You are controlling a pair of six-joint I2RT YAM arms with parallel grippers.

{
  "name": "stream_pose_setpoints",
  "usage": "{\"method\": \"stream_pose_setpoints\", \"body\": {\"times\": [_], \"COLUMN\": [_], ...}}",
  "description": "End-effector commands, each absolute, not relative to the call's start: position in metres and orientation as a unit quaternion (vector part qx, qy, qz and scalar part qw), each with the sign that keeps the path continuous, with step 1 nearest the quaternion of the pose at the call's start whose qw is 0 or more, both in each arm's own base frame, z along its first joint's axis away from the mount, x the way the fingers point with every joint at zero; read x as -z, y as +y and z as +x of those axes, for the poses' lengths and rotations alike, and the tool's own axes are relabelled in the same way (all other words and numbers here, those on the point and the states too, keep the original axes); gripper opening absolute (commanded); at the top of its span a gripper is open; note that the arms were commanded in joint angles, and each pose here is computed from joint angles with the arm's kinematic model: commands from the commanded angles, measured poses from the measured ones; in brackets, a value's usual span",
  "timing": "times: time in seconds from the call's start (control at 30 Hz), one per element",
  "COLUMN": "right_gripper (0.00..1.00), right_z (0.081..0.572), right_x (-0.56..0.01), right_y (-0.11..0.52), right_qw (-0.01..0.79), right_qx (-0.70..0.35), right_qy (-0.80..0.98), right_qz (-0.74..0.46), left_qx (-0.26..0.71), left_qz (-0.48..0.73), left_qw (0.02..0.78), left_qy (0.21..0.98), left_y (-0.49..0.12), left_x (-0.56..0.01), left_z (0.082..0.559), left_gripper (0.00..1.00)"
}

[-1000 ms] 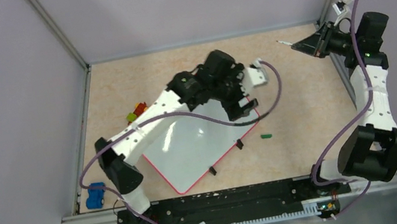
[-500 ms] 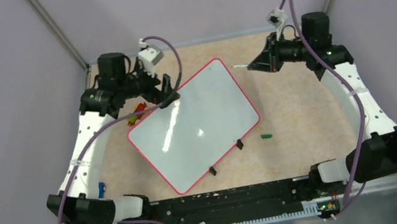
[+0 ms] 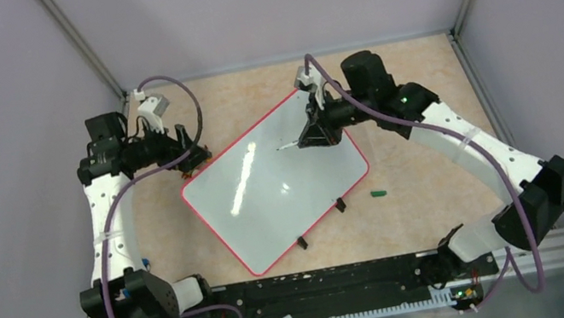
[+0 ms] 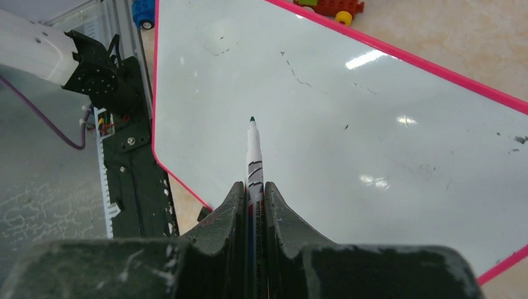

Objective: Write a sentence on the whiteboard
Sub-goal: Move the whiteboard to the center of the board.

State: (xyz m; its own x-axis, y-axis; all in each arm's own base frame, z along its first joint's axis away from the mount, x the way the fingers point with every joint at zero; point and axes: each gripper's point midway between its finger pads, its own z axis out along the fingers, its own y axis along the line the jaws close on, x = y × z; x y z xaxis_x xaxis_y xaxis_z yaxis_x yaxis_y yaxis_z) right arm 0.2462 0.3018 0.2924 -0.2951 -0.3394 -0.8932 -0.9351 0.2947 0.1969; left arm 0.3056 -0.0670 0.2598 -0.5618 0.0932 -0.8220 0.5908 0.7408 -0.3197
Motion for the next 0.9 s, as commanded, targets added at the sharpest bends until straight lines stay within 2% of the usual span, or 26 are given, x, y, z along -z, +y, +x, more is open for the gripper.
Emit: {"method": "stream_pose_setpoints", "body": {"times": [0.0,0.2,0.4,0.7,0.87], "right_gripper": [0.0,0.0,0.0,0.0,0.0], "right_z": [0.254,0.247,0.239,0.221,0.211], "right_x": [-0.313,-0.311,-0.314,-0.332,-0.335], "right_y": [0.322,0.329,0.323,0.313,0.313], "right_qw": [0.415,0.4,0.398,0.403,0.389], "right_qx": [-0.386,-0.4,-0.395,-0.404,-0.421], "right_qy": [0.673,0.66,0.655,0.641,0.633], "right_qz": [-0.474,-0.494,-0.507,-0.513,-0.52], "left_qx": [0.332,0.417,0.48,0.521,0.52], "left_qz": [0.236,0.279,0.294,0.34,0.36], "left_qw": [0.424,0.39,0.343,0.277,0.263], "left_qy": [0.808,0.772,0.752,0.732,0.728], "left_y": [-0.075,-0.094,-0.121,-0.173,-0.191], "left_x": [-0.262,-0.259,-0.254,-0.238,-0.232], "left_z": [0.295,0.292,0.299,0.286,0.283], "left_gripper": [0.96,0.86,0.71,0.35,0.19]}}
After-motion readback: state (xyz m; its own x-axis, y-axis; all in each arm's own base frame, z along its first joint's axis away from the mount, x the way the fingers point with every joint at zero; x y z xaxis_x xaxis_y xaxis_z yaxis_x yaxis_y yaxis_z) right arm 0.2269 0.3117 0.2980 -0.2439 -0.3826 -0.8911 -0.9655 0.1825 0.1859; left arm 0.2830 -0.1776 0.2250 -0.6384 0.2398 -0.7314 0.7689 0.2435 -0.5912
